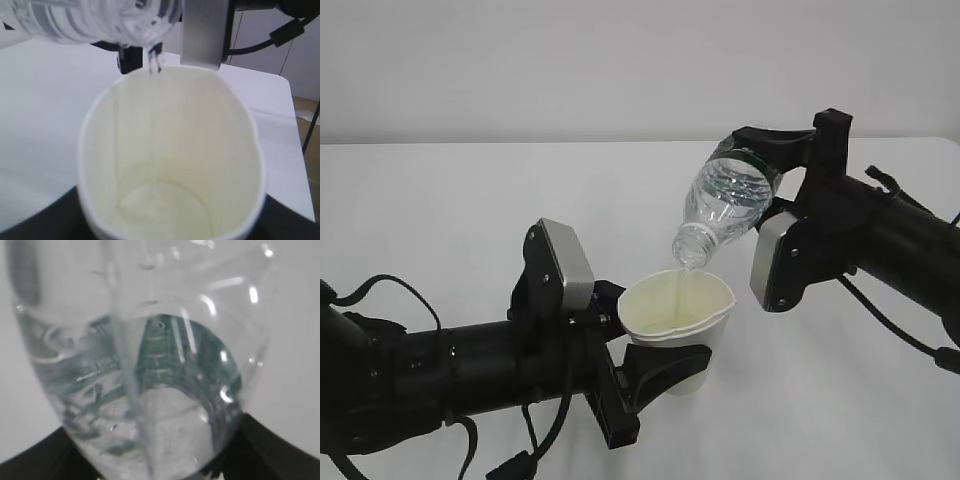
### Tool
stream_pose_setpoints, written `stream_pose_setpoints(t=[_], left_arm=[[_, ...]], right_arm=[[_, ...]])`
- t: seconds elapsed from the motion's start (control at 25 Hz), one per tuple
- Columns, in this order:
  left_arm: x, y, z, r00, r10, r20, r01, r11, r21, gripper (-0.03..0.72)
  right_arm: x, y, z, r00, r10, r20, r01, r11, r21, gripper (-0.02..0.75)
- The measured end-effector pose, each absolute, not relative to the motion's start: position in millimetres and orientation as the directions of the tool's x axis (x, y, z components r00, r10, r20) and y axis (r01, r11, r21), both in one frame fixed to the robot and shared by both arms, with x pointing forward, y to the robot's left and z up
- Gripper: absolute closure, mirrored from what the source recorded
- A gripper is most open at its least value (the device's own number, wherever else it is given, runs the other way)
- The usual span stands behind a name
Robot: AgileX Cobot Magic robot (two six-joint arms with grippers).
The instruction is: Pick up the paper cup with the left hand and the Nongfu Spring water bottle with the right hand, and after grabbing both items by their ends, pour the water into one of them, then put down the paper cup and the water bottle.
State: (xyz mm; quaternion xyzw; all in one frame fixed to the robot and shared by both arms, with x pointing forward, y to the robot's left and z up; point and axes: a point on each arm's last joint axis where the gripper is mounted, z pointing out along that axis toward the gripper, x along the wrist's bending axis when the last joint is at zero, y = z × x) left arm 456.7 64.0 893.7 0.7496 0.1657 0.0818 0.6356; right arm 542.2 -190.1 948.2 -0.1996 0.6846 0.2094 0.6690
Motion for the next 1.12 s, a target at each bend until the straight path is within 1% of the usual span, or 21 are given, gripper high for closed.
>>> stream_pose_setpoints(t=[1.12], left_arm=[[457.8, 64.4, 893.4, 0.926, 0.365, -0.093, 0.15, -0.133, 0.98, 0.263]], right_arm=[[542.0, -190.7, 951.8, -0.008, 0.005, -1.0, -0.548, 0.836, 0.008, 0.259]])
